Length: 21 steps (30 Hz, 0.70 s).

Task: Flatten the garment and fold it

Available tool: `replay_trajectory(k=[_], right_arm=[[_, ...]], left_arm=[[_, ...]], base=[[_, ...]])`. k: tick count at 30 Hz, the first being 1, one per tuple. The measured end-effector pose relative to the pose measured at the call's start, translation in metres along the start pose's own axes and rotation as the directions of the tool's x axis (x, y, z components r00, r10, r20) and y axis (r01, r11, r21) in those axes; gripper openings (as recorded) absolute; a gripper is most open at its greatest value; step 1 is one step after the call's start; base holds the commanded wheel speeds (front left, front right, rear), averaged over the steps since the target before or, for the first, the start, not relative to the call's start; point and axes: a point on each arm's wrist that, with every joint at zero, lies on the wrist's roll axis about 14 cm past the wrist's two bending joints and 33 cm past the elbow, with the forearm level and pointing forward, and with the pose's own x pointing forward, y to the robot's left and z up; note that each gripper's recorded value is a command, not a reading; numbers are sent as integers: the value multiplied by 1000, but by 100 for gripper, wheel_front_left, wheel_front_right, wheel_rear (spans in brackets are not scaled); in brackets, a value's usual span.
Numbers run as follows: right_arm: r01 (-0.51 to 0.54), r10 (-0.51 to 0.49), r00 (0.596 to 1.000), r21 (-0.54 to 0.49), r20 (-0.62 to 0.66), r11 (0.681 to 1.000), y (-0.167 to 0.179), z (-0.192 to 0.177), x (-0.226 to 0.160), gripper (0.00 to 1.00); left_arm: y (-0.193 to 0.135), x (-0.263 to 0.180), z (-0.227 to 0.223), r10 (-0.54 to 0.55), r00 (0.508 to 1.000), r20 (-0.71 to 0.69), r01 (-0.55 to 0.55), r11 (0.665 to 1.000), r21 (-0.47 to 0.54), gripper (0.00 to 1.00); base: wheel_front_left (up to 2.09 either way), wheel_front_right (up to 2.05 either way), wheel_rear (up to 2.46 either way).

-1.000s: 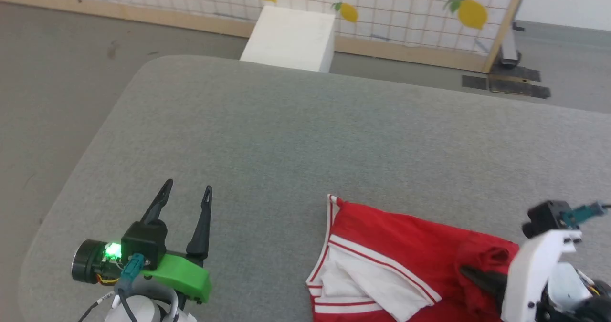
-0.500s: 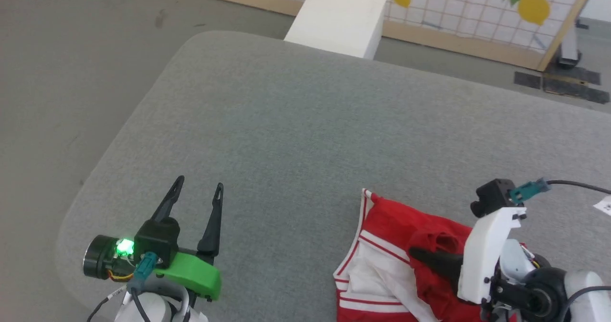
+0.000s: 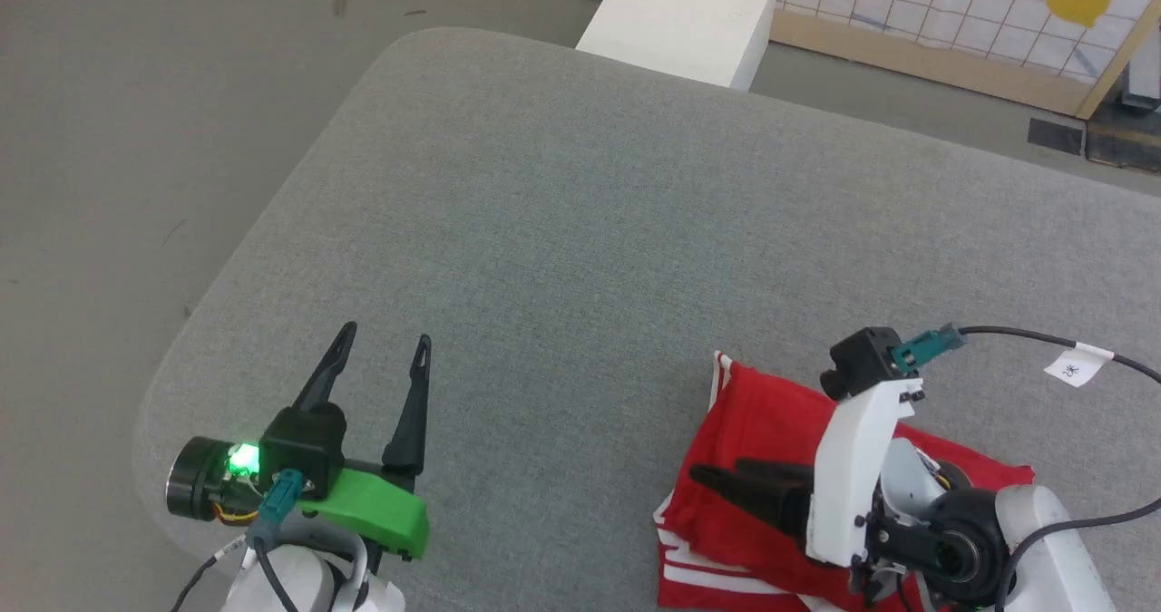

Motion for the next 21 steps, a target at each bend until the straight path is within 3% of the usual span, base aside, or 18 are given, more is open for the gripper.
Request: replay_trajectory(k=[4,7,12,16,19,21], right_arm=[[-14,15,998,-19,61,1000,8,10,-4,100],[46,-32,986,-82,161,996,6,36,-15,100],[177,-99,926,-187,363,966,7,83,-46,100],[362,-137,822,-322,552,875,-4,118,-93,100],[474,-152,726,-328,671,817,-20,132,-130,100],[552,-157,668,-343,728,760,-28,137,-152,100]], left_arm=[[-1,2,0,-7,1000,3,7,1000,11,100],[-4,4,0,-18,1000,8,18,1000,8,100],[-10,8,5,-38,999,25,38,999,-4,100],[-15,13,9,-50,998,43,51,998,-31,100],[-20,16,11,-64,997,50,67,996,-58,100],[-24,18,12,-74,996,54,78,995,-69,100]], base=[[0,0,0],[0,0,0],[0,0,0],[0,0,0],[0,0,0],[0,0,0]])
